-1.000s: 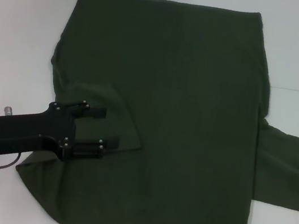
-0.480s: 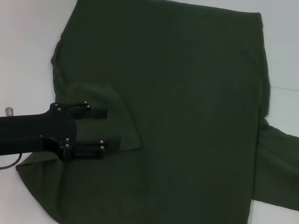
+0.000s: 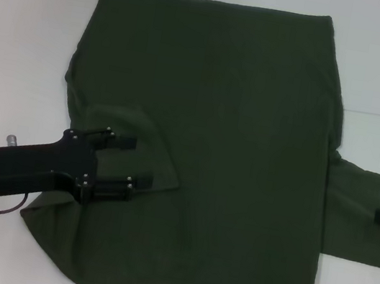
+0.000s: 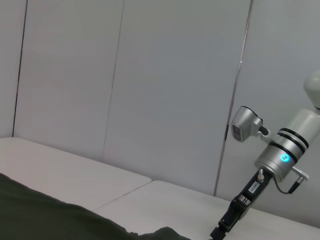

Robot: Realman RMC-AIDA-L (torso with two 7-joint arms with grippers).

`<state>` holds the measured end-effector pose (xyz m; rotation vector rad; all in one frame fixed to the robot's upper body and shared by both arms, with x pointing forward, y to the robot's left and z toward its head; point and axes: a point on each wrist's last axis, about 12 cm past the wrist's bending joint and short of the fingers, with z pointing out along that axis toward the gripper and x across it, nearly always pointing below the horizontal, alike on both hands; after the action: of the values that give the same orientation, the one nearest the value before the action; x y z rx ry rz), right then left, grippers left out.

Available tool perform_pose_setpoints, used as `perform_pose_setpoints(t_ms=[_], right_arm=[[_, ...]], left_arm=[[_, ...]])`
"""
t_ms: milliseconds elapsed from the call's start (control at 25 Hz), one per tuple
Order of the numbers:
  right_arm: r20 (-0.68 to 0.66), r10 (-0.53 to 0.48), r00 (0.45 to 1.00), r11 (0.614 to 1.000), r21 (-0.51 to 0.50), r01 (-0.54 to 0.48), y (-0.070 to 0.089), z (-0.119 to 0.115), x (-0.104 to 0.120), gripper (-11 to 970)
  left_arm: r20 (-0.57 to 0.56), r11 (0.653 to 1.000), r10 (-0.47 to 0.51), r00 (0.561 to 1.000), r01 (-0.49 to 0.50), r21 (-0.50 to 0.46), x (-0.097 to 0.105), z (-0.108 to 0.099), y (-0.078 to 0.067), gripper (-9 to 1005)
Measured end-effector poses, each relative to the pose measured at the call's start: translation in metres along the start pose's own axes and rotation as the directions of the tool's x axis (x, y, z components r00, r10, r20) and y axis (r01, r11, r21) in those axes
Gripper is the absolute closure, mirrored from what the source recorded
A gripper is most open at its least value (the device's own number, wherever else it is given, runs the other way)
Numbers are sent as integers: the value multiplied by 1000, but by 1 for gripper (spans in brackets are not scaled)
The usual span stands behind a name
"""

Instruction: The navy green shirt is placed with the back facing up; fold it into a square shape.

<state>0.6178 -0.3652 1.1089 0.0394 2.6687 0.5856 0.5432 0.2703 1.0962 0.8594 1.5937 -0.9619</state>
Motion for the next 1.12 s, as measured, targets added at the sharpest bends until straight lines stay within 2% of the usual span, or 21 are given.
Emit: perform_pose_setpoints(t_ms=[680, 1120], right_arm=[[8, -6, 1000, 1000, -19, 6, 9, 15, 5, 305], [34, 29, 999, 997, -79, -26, 12, 13, 3, 312]], left_arm=[[7, 1000, 2, 1000, -2, 5, -1, 0, 0, 179], [7, 1000, 2, 1000, -2, 7, -1, -1, 0, 180]])
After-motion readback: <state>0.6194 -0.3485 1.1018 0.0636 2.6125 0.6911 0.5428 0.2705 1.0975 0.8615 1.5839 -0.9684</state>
